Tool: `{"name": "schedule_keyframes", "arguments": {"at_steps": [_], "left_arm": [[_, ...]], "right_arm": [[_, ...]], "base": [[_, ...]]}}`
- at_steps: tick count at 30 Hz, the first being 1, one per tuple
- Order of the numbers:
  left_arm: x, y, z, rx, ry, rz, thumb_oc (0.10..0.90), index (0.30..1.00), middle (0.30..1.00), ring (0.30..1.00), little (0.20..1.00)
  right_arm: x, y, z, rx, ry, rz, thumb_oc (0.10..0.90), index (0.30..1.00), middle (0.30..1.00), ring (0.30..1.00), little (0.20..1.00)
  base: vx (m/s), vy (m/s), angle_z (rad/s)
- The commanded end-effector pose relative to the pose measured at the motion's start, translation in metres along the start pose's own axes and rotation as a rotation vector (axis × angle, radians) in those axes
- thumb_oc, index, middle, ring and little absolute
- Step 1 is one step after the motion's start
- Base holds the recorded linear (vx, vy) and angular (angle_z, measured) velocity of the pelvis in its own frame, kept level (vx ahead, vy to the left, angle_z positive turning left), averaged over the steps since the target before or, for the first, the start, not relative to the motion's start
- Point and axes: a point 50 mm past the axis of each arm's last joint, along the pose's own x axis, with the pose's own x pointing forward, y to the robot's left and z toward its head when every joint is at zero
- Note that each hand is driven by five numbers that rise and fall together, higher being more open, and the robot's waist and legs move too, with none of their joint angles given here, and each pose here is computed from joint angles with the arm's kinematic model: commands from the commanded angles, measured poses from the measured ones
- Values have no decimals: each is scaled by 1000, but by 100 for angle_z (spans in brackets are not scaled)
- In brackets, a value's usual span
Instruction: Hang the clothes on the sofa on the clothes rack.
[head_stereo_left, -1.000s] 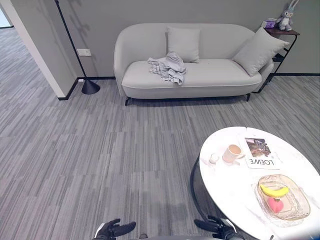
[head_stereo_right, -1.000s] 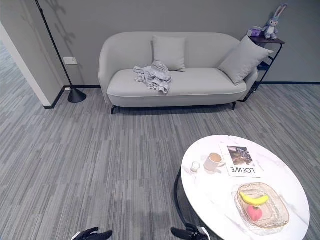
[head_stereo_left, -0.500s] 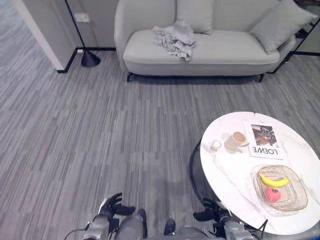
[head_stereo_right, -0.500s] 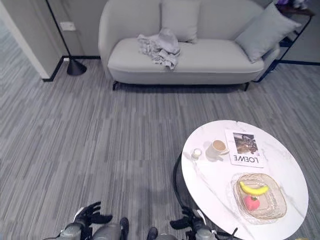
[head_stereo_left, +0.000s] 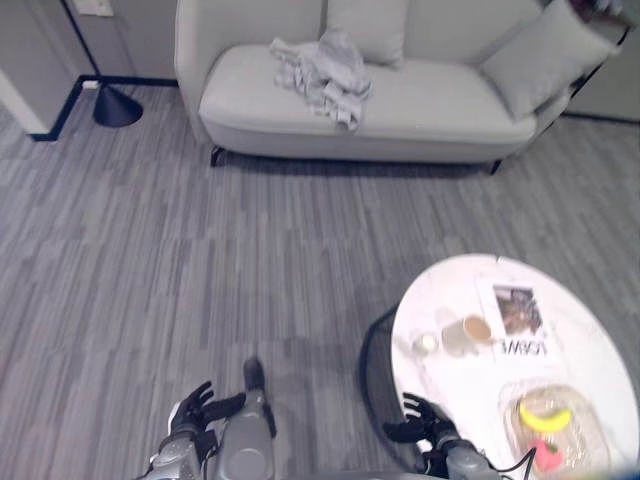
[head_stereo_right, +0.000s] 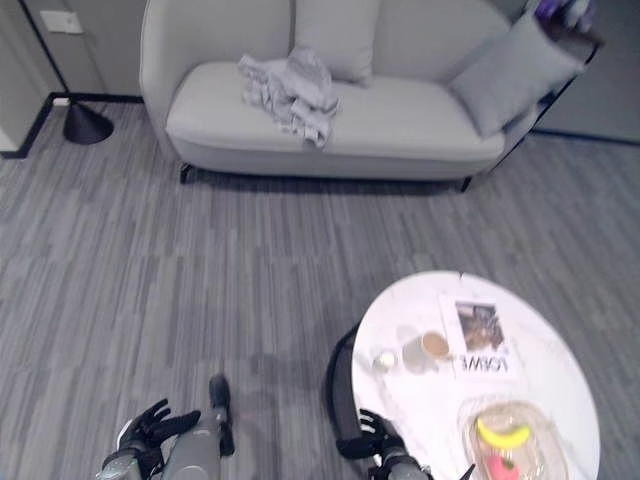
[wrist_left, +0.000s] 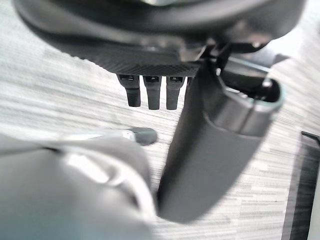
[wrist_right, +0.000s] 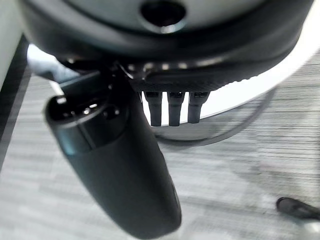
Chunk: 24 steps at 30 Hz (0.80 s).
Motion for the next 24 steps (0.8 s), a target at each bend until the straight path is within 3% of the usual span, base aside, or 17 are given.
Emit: {"name": "schedule_keyframes", "arguments": {"at_steps": [1, 6, 10, 14, 18, 24], "left_arm": [[-7, -22, -7, 77, -31, -120, 800, 900, 900, 900, 900], [-9, -33, -18, 138, 5, -172, 800, 900, 900, 900, 900], [-7, -31, -26, 192, 50, -151, 800, 900, 900, 900, 900], [-7, -30, -23, 310, 18, -168, 800, 900, 900, 900, 900], [-7, -32, -9, 229, -52, -161, 800, 900, 900, 900, 900], [-8, -35, 17, 356, -155, -174, 800, 900, 900, 900, 900]], "right_arm": [[5, -18, 72, 11, -262, -22, 800, 900, 900, 900, 900], [4, -26, 79, 21, -286, -40, 800, 900, 900, 900, 900], [6, -33, 54, 56, -184, -79, 800, 900, 900, 900, 900], [1, -40, -8, 67, 45, -112, 800, 900, 900, 900, 900], [-7, -52, -39, 111, 169, -168, 800, 900, 900, 900, 900], [-1, -78, -8, 117, 89, -232, 800, 900, 900, 900, 900]], "base": [[482, 351, -10], [733, 127, 41], [712, -63, 81], [851, -143, 89], [460, -210, 67], [556, -167, -56]]}}
